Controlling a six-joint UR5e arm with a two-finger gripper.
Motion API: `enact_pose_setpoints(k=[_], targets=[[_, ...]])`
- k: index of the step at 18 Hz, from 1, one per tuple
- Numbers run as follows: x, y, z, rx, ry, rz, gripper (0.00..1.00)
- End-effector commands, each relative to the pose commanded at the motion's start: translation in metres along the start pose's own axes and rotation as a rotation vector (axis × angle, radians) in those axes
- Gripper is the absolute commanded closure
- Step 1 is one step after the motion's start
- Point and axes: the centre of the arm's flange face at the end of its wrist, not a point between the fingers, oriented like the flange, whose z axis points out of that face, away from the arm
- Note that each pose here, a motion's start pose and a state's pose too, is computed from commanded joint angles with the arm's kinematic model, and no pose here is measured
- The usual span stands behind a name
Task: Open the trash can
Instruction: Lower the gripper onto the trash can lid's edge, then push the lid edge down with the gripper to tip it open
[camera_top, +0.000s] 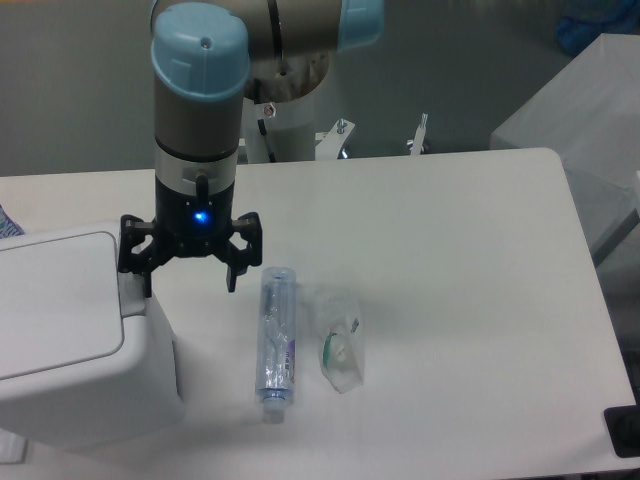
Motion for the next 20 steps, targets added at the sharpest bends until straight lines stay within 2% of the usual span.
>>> enact_pose_setpoints(k=[2, 20], targets=[[0.004, 0.002, -0.003, 0.002, 0.047, -0.002, 0.0], [0.001, 0.004, 0.013, -0.024, 0.04, -0.003, 0.0]])
